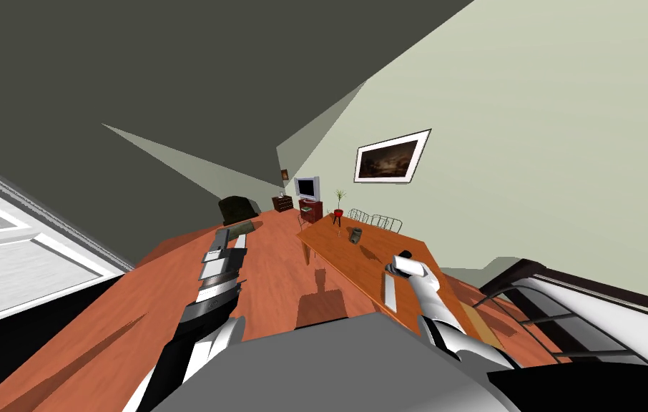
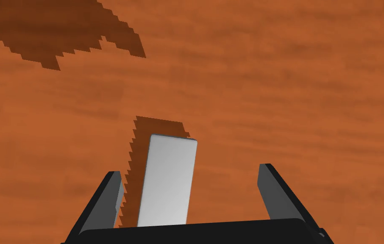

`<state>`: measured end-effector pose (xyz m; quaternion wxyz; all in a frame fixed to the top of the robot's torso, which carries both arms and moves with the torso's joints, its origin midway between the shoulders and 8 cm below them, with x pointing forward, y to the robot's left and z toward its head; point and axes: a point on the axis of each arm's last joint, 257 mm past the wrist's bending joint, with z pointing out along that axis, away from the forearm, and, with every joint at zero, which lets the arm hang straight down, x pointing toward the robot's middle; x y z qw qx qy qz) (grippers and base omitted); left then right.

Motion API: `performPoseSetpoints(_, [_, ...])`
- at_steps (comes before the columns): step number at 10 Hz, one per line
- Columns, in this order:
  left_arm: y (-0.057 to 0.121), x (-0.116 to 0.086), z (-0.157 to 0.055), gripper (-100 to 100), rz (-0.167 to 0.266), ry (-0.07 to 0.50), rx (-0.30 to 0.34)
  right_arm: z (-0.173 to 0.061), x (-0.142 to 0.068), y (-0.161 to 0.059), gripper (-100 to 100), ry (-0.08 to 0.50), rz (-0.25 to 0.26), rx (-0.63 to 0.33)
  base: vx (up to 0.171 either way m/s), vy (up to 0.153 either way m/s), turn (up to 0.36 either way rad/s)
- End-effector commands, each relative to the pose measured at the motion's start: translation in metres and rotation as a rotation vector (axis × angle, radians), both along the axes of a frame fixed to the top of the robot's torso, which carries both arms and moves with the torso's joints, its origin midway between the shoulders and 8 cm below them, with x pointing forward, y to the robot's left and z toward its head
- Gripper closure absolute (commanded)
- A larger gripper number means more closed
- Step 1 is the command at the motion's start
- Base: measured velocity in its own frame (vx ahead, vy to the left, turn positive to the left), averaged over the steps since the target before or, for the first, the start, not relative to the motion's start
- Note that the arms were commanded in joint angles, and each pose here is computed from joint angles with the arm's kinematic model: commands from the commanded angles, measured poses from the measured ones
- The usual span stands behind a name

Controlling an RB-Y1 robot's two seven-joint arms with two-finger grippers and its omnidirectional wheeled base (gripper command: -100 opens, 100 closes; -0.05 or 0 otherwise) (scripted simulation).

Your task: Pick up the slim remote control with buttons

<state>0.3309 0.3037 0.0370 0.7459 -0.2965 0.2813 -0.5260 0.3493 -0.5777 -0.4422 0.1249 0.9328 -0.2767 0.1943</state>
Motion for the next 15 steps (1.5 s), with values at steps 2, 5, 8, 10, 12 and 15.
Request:
performPoseSetpoints(2, [0.0,0.0,0.0,0,0.0,0.0,0.0,-0.018,-0.016,0.013,-100,0.046,-0.088,0.095,-0.017,-0.048,0.116])
performPoseSetpoints(5, [0.0,0.0,0.0,0,0.0,0.0,0.0,-0.035,-0.032,0.027,-100,0.095,-0.144,0.162,-0.02,-0.046,0.08])
performPoseSetpoints(8, [0.0,0.0,0.0,0,0.0,0.0,0.0,-0.054,-0.051,0.05,-100,0.156,-0.229,0.261,-0.019,-0.047,0.082])
performPoseSetpoints(10, [0.0,0.0,0.0,0,0.0,0.0,0.0,-0.061,-0.059,0.062,-100,0.184,-0.263,0.303,-0.019,-0.056,0.094])
performPoseSetpoints(12, [0.0,0.0,0.0,0,0.0,0.0,0.0,-0.066,-0.066,0.072,-100,0.208,-0.29,0.337,-0.016,-0.03,0.052])
performPoseSetpoints(15, [0.0,0.0,0.0,0,0.0,0.0,0.0,-0.074,-0.073,0.084,-100,0.237,-0.322,0.379,-0.015,-0.029,0.071])
